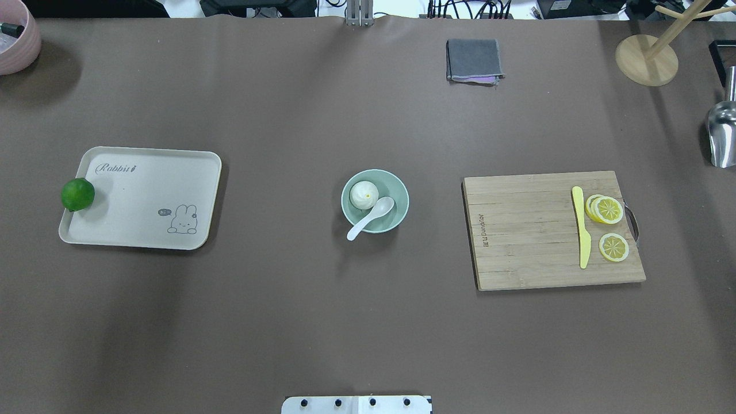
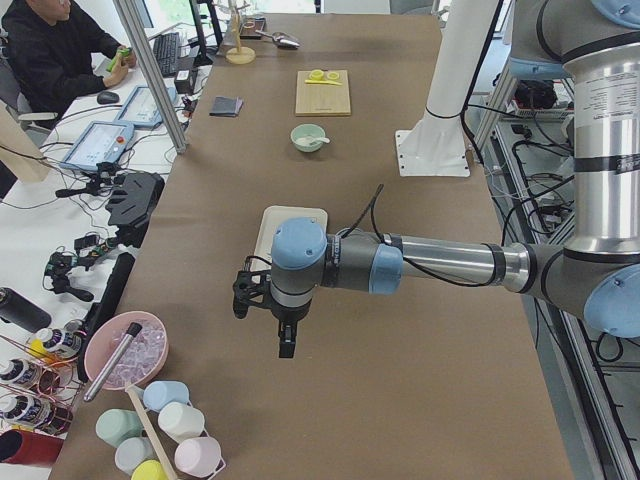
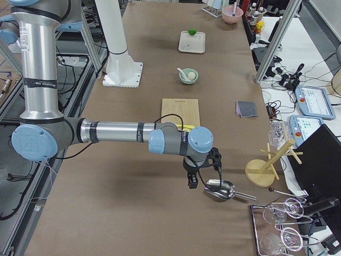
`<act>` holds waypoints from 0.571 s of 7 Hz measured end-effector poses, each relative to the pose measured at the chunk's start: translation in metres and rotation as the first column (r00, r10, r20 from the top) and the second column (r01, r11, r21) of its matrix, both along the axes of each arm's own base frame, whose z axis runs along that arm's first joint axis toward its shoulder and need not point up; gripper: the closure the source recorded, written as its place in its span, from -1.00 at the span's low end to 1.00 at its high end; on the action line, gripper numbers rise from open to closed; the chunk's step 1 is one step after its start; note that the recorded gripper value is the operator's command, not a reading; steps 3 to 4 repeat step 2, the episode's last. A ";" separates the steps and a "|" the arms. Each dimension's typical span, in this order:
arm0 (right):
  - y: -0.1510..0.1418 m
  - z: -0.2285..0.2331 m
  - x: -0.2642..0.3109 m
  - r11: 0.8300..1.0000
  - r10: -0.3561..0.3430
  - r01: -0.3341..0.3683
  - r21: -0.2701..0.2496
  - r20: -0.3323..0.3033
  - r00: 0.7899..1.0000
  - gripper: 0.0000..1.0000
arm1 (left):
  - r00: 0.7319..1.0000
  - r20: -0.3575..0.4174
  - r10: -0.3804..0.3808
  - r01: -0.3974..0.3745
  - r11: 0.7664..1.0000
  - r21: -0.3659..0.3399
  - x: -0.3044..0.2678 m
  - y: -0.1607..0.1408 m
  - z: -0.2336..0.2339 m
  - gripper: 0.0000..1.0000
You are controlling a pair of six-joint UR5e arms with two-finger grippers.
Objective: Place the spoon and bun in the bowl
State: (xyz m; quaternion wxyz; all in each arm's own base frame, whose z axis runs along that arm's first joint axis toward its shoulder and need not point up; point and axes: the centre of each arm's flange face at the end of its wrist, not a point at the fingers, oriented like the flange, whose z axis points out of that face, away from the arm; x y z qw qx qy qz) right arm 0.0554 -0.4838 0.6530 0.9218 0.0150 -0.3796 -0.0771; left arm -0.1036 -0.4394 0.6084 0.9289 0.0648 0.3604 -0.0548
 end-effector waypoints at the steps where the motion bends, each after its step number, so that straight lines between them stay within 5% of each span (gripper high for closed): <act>1: -0.001 -0.001 -0.002 1.000 -0.003 0.003 0.001 0.000 1.000 -1.00 | 1.000 0.000 0.000 0.000 1.000 0.000 0.000 0.000 0.000 -0.98; 4: 0.000 0.000 -0.002 1.000 -0.006 0.006 0.001 0.001 1.000 -1.00 | 1.000 0.000 0.000 0.000 1.000 0.001 0.000 -0.001 -0.001 -0.98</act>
